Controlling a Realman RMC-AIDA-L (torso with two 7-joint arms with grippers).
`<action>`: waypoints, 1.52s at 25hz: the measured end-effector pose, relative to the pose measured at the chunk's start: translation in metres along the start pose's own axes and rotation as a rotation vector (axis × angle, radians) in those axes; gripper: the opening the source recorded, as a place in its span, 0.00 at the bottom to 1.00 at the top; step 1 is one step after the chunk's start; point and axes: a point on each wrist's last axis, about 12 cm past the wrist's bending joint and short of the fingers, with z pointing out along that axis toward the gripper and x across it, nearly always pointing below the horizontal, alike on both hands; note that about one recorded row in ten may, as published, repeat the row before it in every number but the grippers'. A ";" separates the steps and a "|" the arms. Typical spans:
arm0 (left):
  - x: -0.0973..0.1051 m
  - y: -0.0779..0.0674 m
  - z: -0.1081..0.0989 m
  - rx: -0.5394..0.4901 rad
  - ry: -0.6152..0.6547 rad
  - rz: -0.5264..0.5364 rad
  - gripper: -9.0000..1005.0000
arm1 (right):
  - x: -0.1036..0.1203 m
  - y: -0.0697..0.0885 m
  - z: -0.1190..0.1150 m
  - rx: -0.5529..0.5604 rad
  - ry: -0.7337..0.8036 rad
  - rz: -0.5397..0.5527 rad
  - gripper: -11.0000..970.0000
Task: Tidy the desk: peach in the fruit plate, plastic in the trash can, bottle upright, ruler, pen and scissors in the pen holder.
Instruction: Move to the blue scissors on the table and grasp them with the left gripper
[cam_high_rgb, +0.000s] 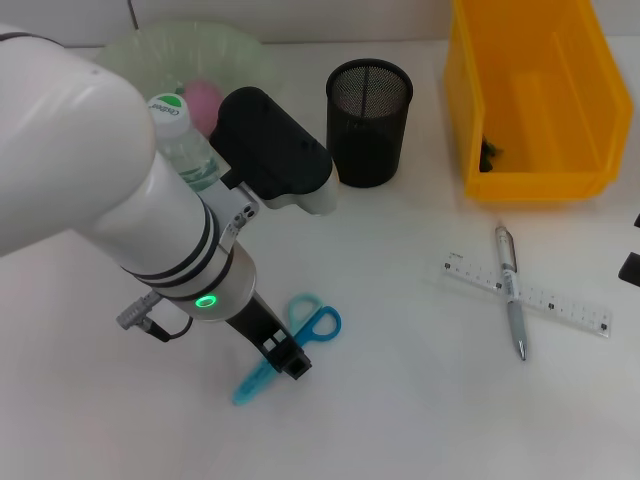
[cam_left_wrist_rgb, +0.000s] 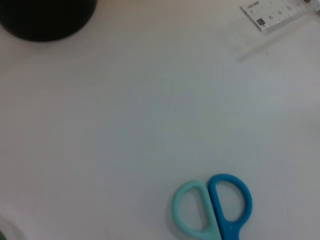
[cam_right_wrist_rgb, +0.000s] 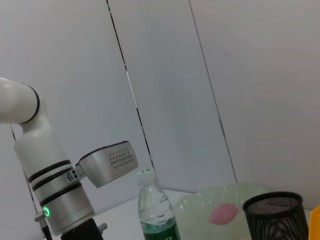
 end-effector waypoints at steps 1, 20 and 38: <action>0.000 0.000 0.000 0.000 0.000 0.000 0.60 | 0.000 0.000 0.000 0.000 0.000 0.000 0.77; 0.000 -0.003 0.001 0.005 0.015 0.017 0.51 | 0.001 0.000 0.002 0.000 -0.004 0.006 0.77; 0.000 -0.001 0.005 0.000 0.032 0.015 0.45 | 0.002 -0.003 0.005 0.008 -0.002 0.009 0.77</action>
